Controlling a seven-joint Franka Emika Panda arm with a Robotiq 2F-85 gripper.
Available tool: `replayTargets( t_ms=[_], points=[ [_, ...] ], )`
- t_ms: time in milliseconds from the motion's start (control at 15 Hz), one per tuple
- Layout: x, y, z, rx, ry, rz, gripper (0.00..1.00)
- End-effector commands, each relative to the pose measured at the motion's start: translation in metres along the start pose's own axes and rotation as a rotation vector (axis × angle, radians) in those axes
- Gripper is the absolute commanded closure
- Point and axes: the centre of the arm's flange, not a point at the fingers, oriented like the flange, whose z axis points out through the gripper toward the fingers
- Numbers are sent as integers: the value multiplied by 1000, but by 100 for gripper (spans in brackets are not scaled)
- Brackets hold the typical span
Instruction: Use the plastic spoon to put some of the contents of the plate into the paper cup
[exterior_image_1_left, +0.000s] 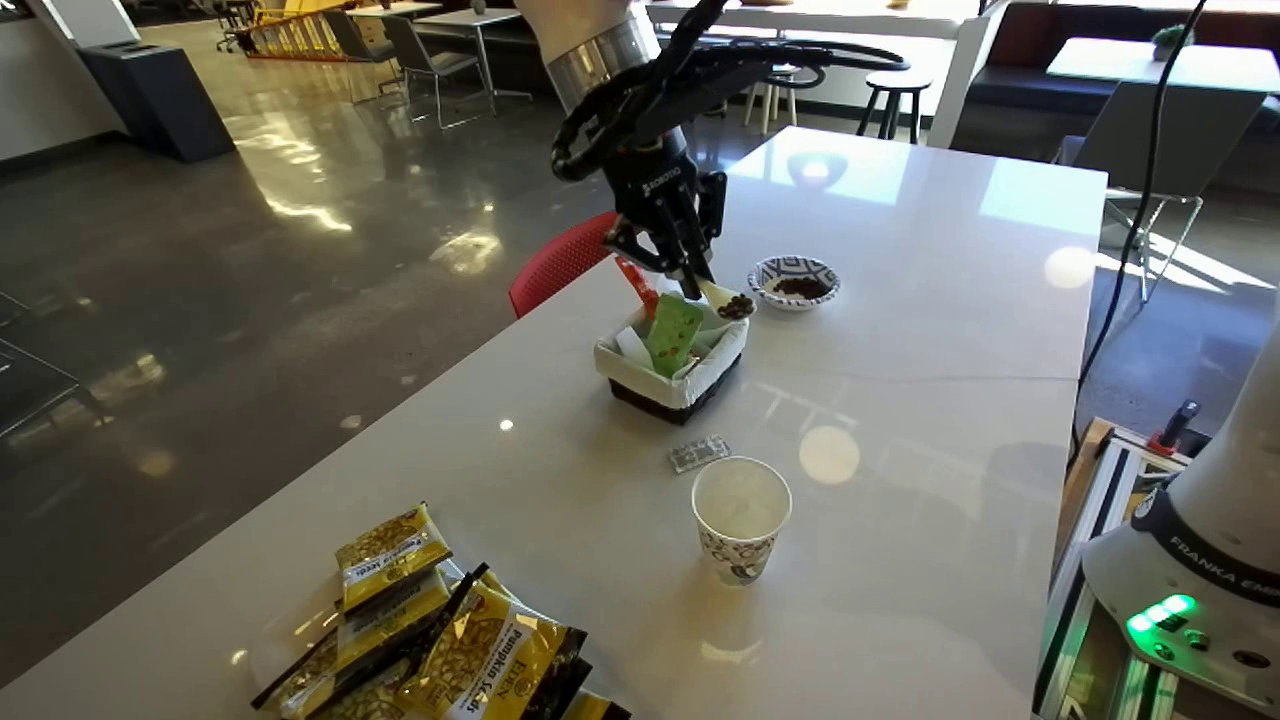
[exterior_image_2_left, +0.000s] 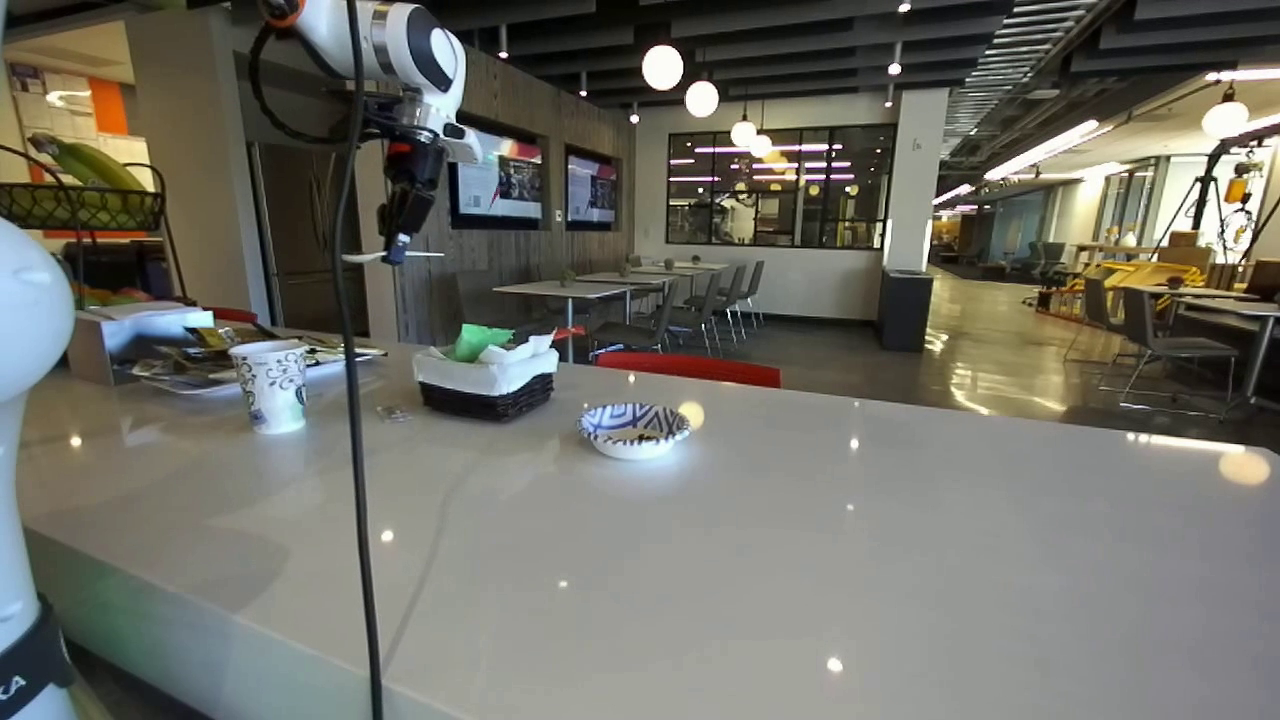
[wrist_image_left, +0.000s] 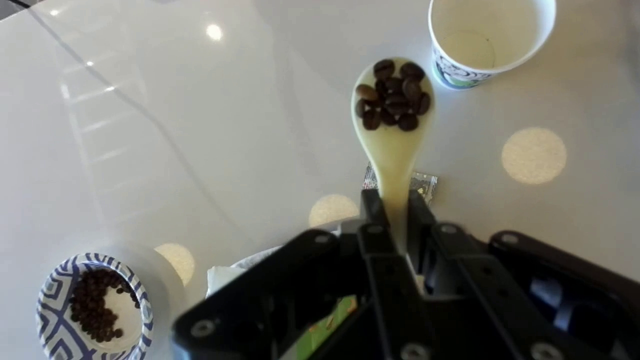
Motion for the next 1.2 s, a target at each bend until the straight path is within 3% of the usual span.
replayTargets(
  t_ms=[0,200,267,533,600,1133],
  points=[
    [-12,-12,13,-23,84,23,96],
    [-11,-20,20,7,153,2,96],
    [-1,-22,6,4,103,-3,86],
    [-1,-25,10,10,125,-7,86],
    [6,-19,6,7,123,-10,96],
    [5,-45,-6,-82,165,-137,96]
  ],
)
